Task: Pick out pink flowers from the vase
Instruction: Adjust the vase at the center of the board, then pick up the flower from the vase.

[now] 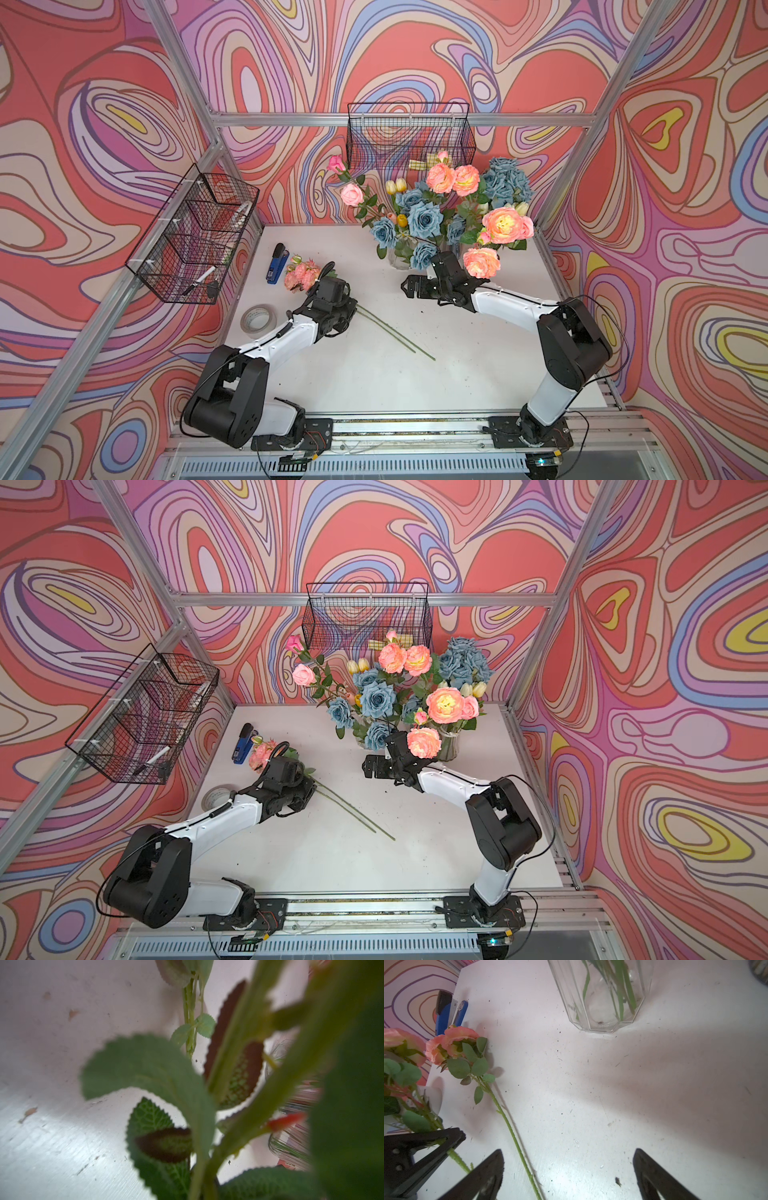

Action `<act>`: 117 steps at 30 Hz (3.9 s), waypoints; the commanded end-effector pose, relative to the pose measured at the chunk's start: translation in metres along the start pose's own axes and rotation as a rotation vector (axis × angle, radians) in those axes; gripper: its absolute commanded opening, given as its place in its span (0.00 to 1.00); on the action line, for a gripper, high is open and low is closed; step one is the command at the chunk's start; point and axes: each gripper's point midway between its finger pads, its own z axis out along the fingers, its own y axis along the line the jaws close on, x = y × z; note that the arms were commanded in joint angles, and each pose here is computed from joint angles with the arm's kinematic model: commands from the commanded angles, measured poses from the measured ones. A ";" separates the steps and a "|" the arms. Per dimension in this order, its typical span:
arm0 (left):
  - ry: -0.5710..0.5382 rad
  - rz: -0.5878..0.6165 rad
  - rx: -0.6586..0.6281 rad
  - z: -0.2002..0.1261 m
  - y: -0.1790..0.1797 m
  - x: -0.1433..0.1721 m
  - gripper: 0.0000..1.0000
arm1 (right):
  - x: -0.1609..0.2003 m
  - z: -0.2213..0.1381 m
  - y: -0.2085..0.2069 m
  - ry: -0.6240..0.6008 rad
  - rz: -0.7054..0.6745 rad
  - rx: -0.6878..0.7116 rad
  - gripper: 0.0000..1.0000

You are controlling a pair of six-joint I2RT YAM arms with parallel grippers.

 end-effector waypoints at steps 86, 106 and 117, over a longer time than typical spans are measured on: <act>-0.694 0.821 0.802 -0.143 -0.249 -0.066 0.96 | 0.080 -0.136 -0.157 -0.198 0.255 0.444 0.74; -0.812 1.012 0.946 -0.102 -0.258 -0.066 0.93 | 0.082 -0.148 -0.190 -0.179 0.318 0.492 0.67; -0.640 1.079 1.171 -0.090 -0.276 -0.037 0.86 | 0.070 -0.161 -0.197 -0.172 0.336 0.544 0.68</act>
